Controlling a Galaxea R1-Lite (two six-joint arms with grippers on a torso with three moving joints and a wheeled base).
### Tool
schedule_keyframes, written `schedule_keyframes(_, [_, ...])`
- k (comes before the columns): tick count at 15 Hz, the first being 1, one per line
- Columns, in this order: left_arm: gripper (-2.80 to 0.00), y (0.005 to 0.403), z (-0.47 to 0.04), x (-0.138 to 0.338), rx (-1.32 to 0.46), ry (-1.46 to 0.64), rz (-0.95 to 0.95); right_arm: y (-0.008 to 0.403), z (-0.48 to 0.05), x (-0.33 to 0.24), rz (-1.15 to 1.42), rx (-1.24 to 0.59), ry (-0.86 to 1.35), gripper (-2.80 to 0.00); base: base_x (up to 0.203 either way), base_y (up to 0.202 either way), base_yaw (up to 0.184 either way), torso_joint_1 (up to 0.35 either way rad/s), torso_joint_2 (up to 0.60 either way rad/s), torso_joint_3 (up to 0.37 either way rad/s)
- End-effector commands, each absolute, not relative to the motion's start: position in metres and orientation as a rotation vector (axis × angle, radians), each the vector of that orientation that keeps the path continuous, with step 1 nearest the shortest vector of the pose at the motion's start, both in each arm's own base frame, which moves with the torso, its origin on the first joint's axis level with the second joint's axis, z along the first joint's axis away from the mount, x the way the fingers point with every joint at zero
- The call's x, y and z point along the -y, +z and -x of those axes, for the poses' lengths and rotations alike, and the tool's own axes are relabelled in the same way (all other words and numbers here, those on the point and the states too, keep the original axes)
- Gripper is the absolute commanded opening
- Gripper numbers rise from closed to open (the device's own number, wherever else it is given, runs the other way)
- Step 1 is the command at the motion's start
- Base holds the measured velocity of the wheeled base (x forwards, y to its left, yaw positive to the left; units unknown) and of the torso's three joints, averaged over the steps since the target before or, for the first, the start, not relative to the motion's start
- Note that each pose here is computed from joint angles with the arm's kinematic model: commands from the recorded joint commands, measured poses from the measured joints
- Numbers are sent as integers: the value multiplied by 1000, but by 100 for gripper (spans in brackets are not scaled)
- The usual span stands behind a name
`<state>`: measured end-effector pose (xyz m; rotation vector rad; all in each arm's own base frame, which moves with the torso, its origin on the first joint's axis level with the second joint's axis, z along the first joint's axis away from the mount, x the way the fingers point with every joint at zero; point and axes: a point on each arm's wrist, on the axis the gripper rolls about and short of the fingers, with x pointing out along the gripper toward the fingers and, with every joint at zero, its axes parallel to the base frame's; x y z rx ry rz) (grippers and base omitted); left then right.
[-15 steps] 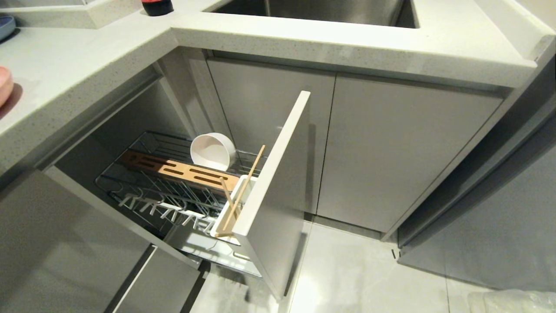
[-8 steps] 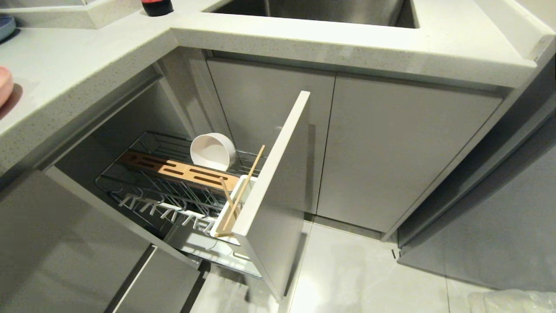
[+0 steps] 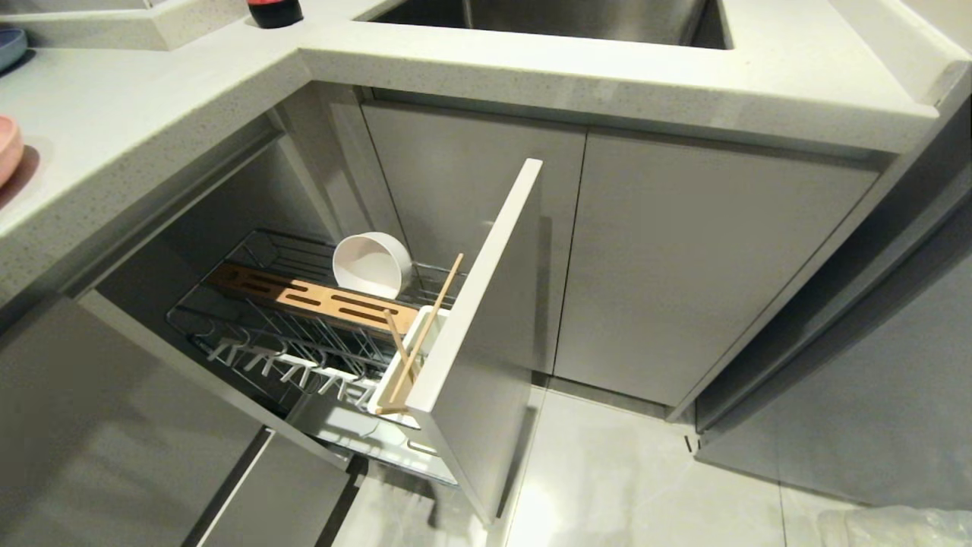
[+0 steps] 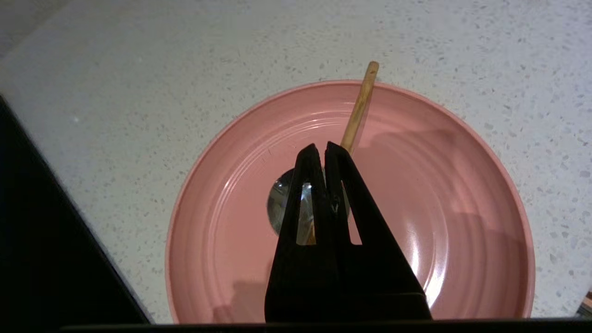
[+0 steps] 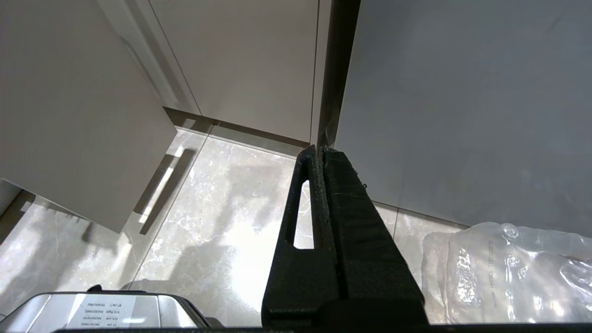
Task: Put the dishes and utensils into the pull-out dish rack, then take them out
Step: Pick up the chopsticks and place it in the cupboard
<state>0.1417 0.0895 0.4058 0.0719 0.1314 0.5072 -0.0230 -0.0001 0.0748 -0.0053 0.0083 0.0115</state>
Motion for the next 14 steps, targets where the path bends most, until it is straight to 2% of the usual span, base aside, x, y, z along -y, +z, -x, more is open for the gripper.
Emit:
schedule_keyframes(1, [-280, 405, -144, -92, -144, 495, -64, 75, 23, 0, 6, -8, 12, -280, 0, 0, 0, 0, 0, 0])
schedule_keyframes(3, [-280, 412, -136, -81, -100, 439, -39, 75, 23, 0, 6, -8, 12, -280, 0, 0, 0, 0, 0, 0])
schedule_keyframes(6, [-280, 417, -129, -46, -64, 233, 44, 75, 23, 0, 6, -8, 12, -280, 0, 0, 0, 0, 0, 0])
schedule_keyframes(10, [-280, 407, -125, -5, -166, -2, 124, 75, 23, 0, 6, -8, 12, -280, 0, 0, 0, 0, 0, 0])
schedule_keyframes(14, [-280, 391, -148, 33, -287, -108, 115, 75, 23, 0, 6, -8, 12, -280, 0, 0, 0, 0, 0, 0])
